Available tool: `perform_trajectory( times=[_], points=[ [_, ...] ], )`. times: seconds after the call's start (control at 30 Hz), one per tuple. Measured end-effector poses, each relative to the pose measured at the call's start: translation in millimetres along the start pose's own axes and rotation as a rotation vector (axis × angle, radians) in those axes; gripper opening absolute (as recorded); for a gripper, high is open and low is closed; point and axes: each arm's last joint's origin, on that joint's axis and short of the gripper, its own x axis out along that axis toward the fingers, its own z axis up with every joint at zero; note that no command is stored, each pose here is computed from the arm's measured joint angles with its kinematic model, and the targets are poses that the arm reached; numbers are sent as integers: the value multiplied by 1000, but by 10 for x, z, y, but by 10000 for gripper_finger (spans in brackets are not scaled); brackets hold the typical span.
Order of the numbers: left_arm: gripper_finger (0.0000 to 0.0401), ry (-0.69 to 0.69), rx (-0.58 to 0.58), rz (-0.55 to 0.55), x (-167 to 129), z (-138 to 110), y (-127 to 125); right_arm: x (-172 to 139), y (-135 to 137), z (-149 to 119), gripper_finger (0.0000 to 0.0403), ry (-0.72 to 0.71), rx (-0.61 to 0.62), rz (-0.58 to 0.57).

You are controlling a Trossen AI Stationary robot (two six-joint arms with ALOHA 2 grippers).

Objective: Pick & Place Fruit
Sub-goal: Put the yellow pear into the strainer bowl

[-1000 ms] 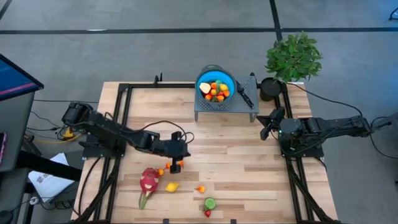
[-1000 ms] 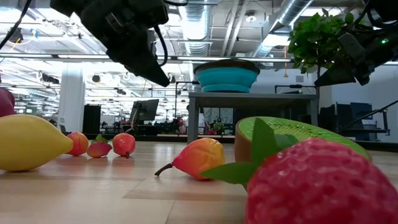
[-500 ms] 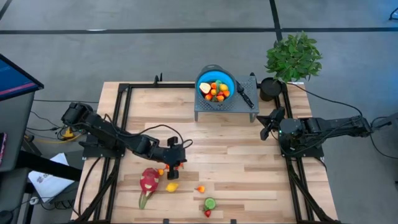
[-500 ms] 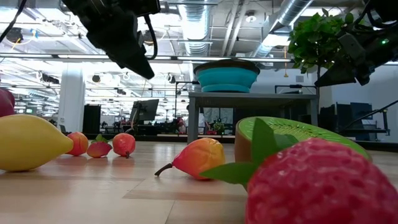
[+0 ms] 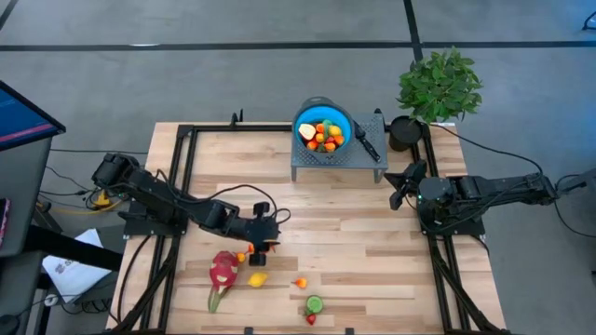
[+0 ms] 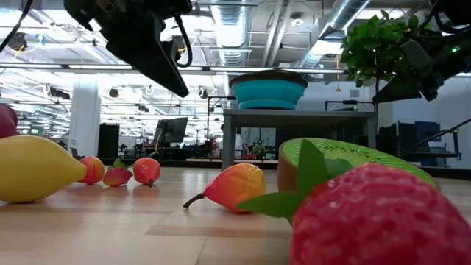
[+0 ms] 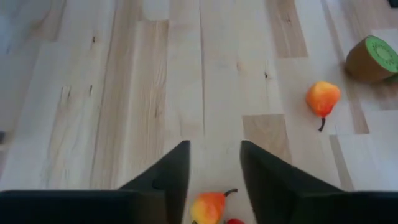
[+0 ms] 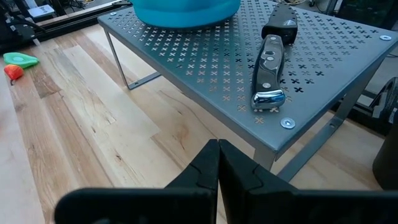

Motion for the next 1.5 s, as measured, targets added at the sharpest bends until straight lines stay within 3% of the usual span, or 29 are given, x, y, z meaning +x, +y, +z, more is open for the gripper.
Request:
perform_trajectory(
  times=[0.3,0.5,0.87,1.07,1.5],
  points=[
    [267,14,-125,-52,0,-3,-14,0,-1,-2,0,2,-4,-1],
    [313,40,-146,-135,0,-15,-39,0,-9,-19,0,16,-17,-8],
    [318,129,-121,-44,145,-453,31,0,-9,-18,0,15,-15,-7],
    [318,65,-77,-34,183,-495,38,0,-9,-18,0,16,-15,-7],
    [302,44,-105,-15,241,-518,178,0,-9,-18,0,15,-14,-7]
  ],
)
